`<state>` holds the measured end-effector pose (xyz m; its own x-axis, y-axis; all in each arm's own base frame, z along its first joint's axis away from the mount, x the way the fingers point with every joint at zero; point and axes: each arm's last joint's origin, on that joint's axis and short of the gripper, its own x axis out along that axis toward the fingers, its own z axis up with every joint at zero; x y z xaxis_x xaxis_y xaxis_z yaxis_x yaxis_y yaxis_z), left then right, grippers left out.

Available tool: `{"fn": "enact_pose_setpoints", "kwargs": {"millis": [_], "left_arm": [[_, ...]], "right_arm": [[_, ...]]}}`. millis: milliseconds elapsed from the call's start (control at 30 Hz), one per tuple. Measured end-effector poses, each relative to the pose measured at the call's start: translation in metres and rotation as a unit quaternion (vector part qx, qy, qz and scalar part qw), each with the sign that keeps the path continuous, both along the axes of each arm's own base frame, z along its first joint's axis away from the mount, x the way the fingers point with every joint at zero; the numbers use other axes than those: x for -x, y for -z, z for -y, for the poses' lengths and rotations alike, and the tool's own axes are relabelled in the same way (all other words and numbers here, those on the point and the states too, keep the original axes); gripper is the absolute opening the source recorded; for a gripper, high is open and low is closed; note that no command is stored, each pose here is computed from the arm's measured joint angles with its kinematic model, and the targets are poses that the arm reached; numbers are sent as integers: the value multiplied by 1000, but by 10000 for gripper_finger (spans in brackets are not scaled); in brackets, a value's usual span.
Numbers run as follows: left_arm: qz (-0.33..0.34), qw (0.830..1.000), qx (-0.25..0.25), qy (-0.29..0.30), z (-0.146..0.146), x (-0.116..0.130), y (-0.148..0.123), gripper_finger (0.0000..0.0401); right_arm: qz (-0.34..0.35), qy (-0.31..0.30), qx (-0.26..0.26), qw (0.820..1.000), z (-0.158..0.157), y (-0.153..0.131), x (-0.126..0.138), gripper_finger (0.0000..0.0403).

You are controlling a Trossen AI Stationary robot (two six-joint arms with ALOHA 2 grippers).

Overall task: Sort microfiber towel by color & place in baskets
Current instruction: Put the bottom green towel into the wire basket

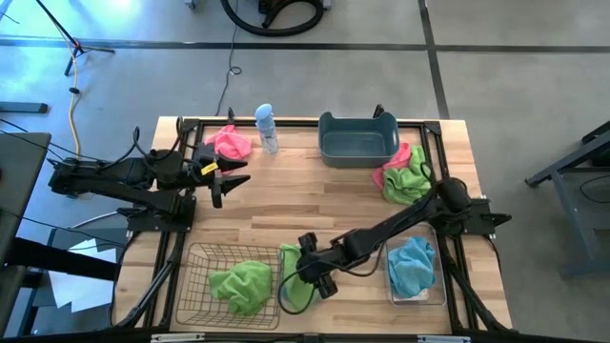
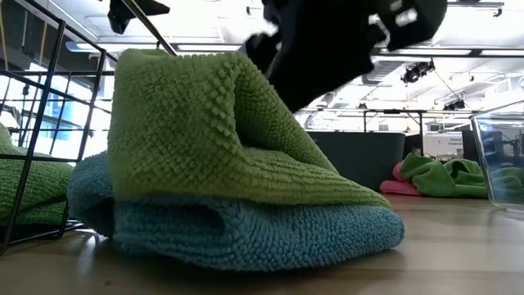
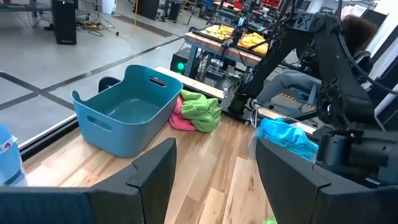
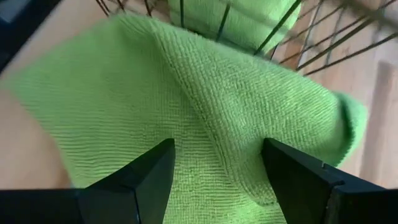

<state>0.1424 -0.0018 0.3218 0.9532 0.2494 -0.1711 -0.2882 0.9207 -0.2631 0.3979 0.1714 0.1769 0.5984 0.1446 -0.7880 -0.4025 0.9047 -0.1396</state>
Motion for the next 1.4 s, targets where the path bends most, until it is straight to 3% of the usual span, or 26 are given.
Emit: {"fn": "enact_pose_setpoints", "kwargs": {"millis": [200, 300, 400, 533, 600, 733, 867, 1400], "left_arm": [[-6, 1000, 3, -1, 0, 0, 1, 209], [-6, 1000, 4, -1, 0, 0, 1, 209], [-6, 1000, 4, -1, 0, 0, 1, 209], [-6, 1000, 4, -1, 0, 0, 1, 209], [-6, 1000, 4, -1, 0, 0, 1, 209], [-7, 1000, 4, 0, 0, 0, 1, 209], [-9, 1000, 3, 0, 0, 0, 2, 209], [-15, 1000, 3, 0, 0, 1, 3, 209]], "right_arm": [[-15, 0, 8, 1000, 0, 14, -2, 235], [-19, -2, 13, 1000, -1, 19, -3, 209], [-20, -2, 13, 1000, -1, 20, -3, 153], [-22, 7, 6, 1000, -1, 20, -3, 38], [-25, 17, -5, 1000, -1, 17, -2, 13], [-7, 28, -23, 999, 1, -5, 2, 26], [6, 31, -28, 999, 9, -36, 13, 5], [63, 101, -11, 993, 56, -159, 94, 2]]}}
